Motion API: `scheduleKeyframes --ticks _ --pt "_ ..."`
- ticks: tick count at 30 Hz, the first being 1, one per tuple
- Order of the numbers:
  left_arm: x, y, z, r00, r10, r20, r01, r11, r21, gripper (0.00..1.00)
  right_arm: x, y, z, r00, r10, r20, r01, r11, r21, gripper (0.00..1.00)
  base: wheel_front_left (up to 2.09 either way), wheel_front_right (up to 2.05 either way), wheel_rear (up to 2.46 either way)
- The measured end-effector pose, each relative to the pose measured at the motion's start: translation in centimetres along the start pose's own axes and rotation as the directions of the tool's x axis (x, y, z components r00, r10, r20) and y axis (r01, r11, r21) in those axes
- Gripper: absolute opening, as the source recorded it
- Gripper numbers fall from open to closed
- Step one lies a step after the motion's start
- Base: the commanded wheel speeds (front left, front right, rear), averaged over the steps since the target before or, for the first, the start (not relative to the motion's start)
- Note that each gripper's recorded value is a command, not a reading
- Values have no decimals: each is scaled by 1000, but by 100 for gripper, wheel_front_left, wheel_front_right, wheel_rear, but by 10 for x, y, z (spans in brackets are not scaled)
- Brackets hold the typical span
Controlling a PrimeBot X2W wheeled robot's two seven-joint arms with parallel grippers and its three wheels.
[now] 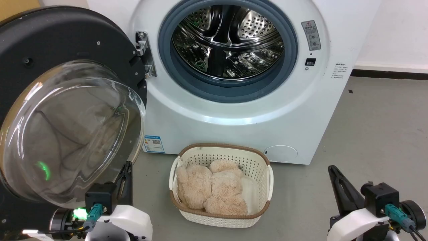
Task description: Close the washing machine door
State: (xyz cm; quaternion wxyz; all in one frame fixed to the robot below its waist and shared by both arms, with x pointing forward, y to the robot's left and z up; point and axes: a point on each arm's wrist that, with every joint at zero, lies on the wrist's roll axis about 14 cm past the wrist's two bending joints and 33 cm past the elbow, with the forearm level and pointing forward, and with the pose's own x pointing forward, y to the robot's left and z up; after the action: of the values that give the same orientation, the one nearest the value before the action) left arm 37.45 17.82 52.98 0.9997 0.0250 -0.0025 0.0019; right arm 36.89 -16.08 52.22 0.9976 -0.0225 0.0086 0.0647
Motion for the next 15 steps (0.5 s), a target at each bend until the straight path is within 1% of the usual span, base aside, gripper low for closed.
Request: scheduleKeyframes --ticks 10,11,15 --pt "0 0 0 1000 0 0 0 1000 0 0 0 0 0 1000 0 0 0 1000 0 0 0 0 0" --pt "0 0 0 1000 1 0 -1 1000 0 100 0 0 0 1000 0 0 0 1000 0 100 0 0 0" --pt "0 0 0 1000 1 -1 -1 1000 0 100 0 -1 0 1000 -1 -1 1 1000 2 100 0 0 0"
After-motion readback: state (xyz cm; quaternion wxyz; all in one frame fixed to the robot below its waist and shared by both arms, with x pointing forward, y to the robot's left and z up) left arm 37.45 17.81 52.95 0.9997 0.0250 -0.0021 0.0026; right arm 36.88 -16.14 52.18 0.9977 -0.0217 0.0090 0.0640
